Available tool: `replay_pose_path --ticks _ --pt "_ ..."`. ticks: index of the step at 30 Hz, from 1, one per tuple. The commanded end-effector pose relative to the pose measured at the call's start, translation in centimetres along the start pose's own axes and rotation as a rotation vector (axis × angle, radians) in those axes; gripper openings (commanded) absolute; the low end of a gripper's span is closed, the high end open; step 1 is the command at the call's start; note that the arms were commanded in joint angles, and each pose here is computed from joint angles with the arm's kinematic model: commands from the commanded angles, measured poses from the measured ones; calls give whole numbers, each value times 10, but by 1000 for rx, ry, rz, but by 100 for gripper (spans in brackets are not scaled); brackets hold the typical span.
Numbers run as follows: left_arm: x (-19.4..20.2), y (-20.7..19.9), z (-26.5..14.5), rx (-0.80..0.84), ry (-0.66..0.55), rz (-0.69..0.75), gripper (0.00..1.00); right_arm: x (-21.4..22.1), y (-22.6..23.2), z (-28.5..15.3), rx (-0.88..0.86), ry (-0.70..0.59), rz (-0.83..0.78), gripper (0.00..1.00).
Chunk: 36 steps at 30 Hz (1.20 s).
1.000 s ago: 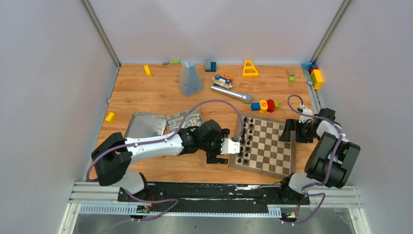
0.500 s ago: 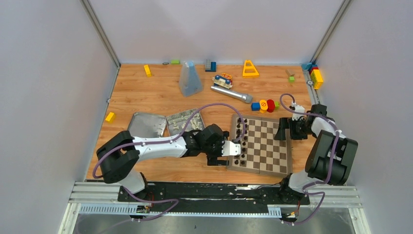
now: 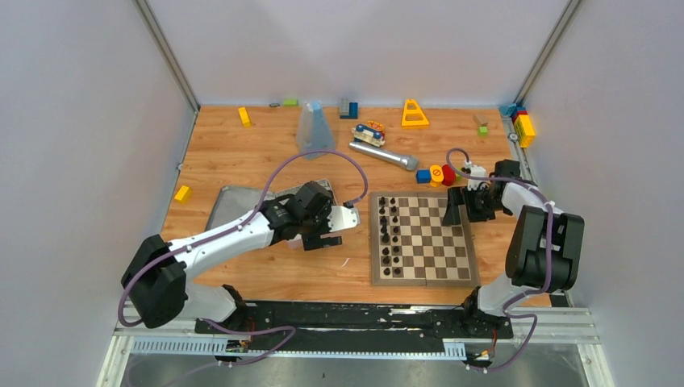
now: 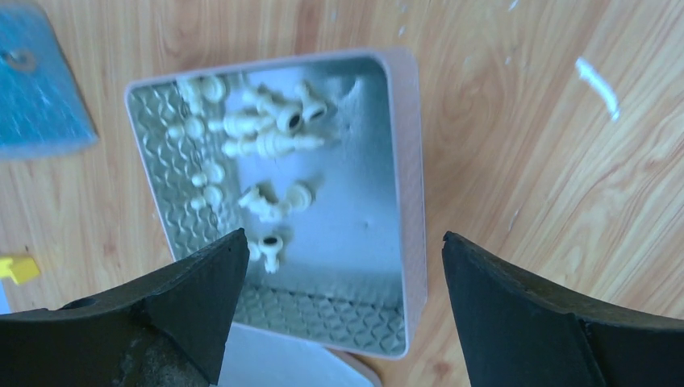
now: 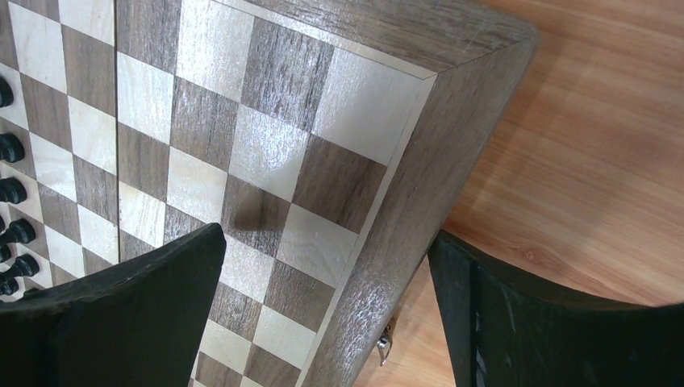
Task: Set up the chess pieces on the board
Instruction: Move the chessboard to the center of the board, then move the storage box to the center of the board.
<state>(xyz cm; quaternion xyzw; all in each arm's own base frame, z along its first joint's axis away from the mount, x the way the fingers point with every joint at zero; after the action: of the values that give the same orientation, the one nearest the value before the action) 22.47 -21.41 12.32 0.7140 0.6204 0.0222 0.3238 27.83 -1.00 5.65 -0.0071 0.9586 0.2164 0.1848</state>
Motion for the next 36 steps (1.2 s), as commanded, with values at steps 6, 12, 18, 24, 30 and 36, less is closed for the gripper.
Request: replay_pose_path --ticks 6,12,18,24,30,36 --pt "24 -1 -14 96 96 7 94 12 -7 3 64 36 5 100" --pt "34 5 -10 84 124 -20 93 14 -24 -17 116 -13 16 100" --pt "40 6 -6 92 129 -36 92 26 -30 -31 109 -5 11 100" --pt "46 3 2 131 146 -38 89 52 -17 -32 45 49 -68 97" --pt "49 -2 7 189 156 -57 73 65 -7 -27 -5 89 -108 91" --pt "57 -4 8 195 195 -61 56 69 7 -14 -40 132 -140 86"
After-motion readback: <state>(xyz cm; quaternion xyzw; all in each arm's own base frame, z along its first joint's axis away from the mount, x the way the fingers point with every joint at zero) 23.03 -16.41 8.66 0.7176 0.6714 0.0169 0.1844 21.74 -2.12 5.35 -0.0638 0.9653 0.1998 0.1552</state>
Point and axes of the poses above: each gripper's point midway between its finger pads, its own z axis out along the fingers, its own y axis along the line the jaws close on, x = y × z, the point moved 3 cm from there along -z, back along the fingers, and after that the axes turned 13 degrees about z, right-handed, at the moved point
